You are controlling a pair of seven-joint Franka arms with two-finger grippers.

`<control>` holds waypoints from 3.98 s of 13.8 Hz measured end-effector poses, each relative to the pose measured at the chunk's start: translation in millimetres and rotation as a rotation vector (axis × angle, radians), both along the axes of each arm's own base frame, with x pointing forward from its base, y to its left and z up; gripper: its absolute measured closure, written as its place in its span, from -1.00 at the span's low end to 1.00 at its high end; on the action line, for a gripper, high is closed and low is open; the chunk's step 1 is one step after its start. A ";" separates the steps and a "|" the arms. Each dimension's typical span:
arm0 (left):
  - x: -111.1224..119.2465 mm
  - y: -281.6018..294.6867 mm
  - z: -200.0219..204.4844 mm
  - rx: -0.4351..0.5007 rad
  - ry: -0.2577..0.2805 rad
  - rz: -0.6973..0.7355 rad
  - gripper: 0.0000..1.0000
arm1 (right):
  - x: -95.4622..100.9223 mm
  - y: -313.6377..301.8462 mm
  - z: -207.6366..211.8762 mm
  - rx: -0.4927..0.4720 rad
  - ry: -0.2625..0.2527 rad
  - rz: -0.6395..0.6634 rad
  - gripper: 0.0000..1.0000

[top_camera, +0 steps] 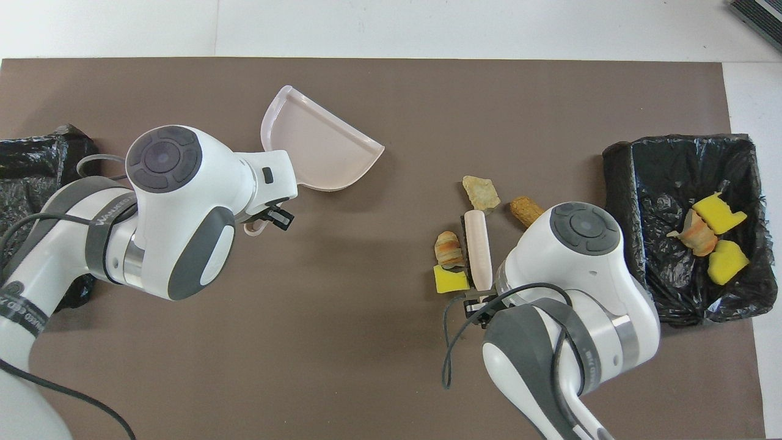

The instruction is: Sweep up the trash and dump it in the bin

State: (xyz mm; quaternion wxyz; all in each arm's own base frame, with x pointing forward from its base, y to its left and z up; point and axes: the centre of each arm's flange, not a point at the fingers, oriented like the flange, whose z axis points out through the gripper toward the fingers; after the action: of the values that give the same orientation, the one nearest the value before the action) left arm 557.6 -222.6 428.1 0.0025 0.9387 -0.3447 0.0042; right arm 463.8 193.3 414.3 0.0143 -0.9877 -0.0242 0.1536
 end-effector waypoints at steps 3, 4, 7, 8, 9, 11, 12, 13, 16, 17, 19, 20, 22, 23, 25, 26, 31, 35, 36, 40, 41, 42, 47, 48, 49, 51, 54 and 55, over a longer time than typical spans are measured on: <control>-1.1 33.1 -0.2 0.021 0.081 -0.248 0.36 | 24.7 -44.7 20.3 -0.138 -0.096 0.053 0.48; -0.4 41.9 -1.3 0.020 0.097 -0.329 0.36 | 30.0 -52.1 21.4 -0.170 -0.111 0.093 0.48; 0.5 59.3 -5.9 0.009 0.123 -0.543 0.36 | 58.3 -77.6 22.2 -0.213 -0.138 0.155 0.48; -0.9 60.3 -7.7 0.004 0.128 -0.616 0.36 | 69.5 -84.3 15.5 -0.211 -0.139 0.162 0.48; -3.5 59.1 -9.0 0.002 0.130 -0.661 0.36 | 77.8 -87.2 4.6 -0.218 -0.136 0.171 0.48; -9.9 56.8 -12.5 0.001 0.123 -0.709 0.36 | 85.6 -94.4 -17.3 -0.262 -0.108 0.228 0.48; -13.8 57.3 -15.3 0.000 0.121 -0.734 0.36 | 86.6 -99.7 -24.1 -0.271 -0.092 0.251 0.48; -17.9 58.3 -18.9 0.000 0.119 -0.754 0.36 | 85.2 -104.7 -29.3 -0.270 -0.074 0.265 0.48; -32.4 63.6 -32.7 0.005 0.095 -0.758 0.36 | 69.7 -106.7 -50.9 -0.267 -0.016 0.279 0.48; -36.5 64.8 -36.5 0.006 0.090 -0.758 0.36 | 63.4 -104.5 -56.8 -0.248 0.001 0.271 0.48; -39.4 65.6 -38.3 0.007 0.081 -0.759 0.36 | 49.5 -96.9 -66.1 -0.178 0.036 0.231 0.48; -39.7 65.5 -37.8 0.008 0.077 -0.760 0.36 | 43.9 -93.3 -68.7 -0.141 0.049 0.207 0.48; -40.4 64.9 -38.7 0.008 0.076 -0.762 0.36 | 36.4 -82.9 -70.2 -0.082 0.064 0.176 0.48; -41.0 63.2 -39.6 0.008 0.073 -0.765 0.36 | 32.7 -72.2 -70.4 -0.049 0.071 0.160 0.48; -44.0 52.0 -40.5 0.010 0.062 -0.771 0.36 | 24.0 -43.9 -71.7 0.017 0.090 0.101 0.48; -46.2 44.4 -41.2 0.011 0.057 -0.775 0.36 | 19.6 -28.2 -71.6 0.048 0.098 0.069 0.48; -49.4 33.7 -43.1 0.012 0.050 -0.761 0.36 | 8.1 41.0 -77.0 0.209 0.098 -0.073 0.48; -52.4 30.0 -48.8 0.011 0.059 -0.764 0.36 | 1.1 92.7 -71.0 0.352 0.125 -0.176 0.48; -53.2 27.9 -52.0 0.011 0.061 -0.765 0.36 | 0.9 103.4 -65.9 0.394 0.132 -0.197 0.48; -52.9 23.4 -59.2 0.010 0.034 -0.774 0.36 | 11.4 131.6 -29.4 0.462 0.108 -0.250 0.48; -53.4 23.5 -61.4 0.010 0.027 -0.775 0.36 | 14.5 132.3 -17.4 0.455 0.104 -0.260 0.48; -54.1 23.9 -63.5 0.010 0.024 -0.774 0.36 | 16.0 128.4 -5.0 0.423 0.092 -0.260 0.48; -50.4 31.3 -65.4 -0.050 0.006 -0.765 0.36 | -0.5 65.8 30.7 0.038 0.022 -0.146 0.48; -48.3 36.7 -65.9 -0.056 0.005 -0.767 0.36 | -8.3 53.8 24.3 -0.017 0.032 -0.129 0.48; -46.7 41.2 -66.2 -0.058 0.004 -0.770 0.36 | -21.0 44.6 11.5 -0.061 0.053 -0.116 0.48; -45.8 43.6 -66.3 -0.059 0.002 -0.823 0.36 | -50.8 36.5 -22.2 -0.113 0.113 -0.094 0.48; -47.0 42.1 -67.1 -0.060 0.002 -0.907 0.36 | -76.7 44.4 -61.6 -0.115 0.124 -0.080 0.48; -48.2 40.6 -67.7 -0.061 0.007 -0.918 0.36 | -79.9 51.9 -69.2 -0.076 0.119 -0.104 0.48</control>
State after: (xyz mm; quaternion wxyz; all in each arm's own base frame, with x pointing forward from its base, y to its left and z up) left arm 509.5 -182.0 360.4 0.0329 0.6882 -0.7247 0.0095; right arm 384.0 245.1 345.1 -0.0137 -0.9766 0.0341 0.2119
